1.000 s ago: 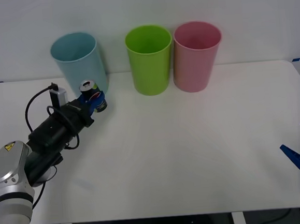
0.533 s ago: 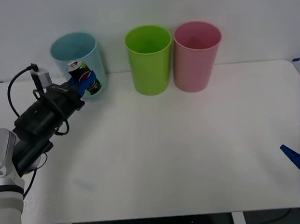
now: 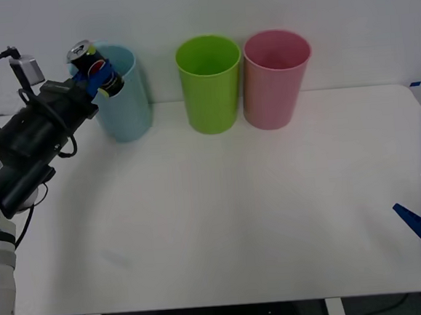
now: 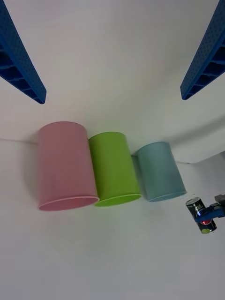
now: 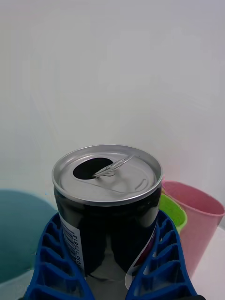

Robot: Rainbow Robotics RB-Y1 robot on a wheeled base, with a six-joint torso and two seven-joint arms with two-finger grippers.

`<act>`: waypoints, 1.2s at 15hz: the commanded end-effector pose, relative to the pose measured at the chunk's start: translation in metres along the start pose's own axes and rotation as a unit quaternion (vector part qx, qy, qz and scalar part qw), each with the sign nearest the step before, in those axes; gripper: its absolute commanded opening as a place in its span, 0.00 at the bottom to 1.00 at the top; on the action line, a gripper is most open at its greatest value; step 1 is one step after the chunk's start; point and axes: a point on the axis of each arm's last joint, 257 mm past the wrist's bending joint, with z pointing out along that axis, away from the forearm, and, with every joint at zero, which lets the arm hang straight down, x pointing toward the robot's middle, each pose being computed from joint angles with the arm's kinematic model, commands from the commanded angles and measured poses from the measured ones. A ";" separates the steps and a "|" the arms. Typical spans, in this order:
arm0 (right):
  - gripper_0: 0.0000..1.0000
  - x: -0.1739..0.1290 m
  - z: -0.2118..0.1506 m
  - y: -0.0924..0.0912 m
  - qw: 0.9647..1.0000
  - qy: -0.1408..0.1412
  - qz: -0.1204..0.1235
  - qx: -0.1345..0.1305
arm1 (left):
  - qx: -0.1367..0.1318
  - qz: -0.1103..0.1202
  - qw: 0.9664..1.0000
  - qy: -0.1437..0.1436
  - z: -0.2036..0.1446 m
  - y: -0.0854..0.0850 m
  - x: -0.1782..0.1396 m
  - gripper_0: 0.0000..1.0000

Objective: Grasp the object on the table and drop it into the matching bin: aluminum can to the light blue bin, PET bottle to the pink bin.

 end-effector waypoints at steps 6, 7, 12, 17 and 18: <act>1.00 0.000 0.000 0.000 1.000 0.000 0.000 0.000 | -0.045 0.018 0.999 0.002 0.021 0.034 -0.056 0.00; 1.00 0.000 0.000 0.000 1.000 0.000 0.000 0.000 | -0.052 0.025 0.998 0.004 0.024 0.037 -0.058 0.00; 1.00 0.000 0.000 0.000 1.000 0.000 0.000 0.000 | -0.088 0.060 0.994 0.032 0.041 0.062 -0.055 0.00; 1.00 0.000 0.000 0.000 1.000 0.000 0.000 0.000 | -0.131 0.093 0.986 0.049 0.063 0.087 -0.053 0.00; 1.00 0.000 0.000 0.000 1.000 0.000 0.000 0.000 | -0.138 0.109 0.983 0.055 0.068 0.091 -0.052 0.00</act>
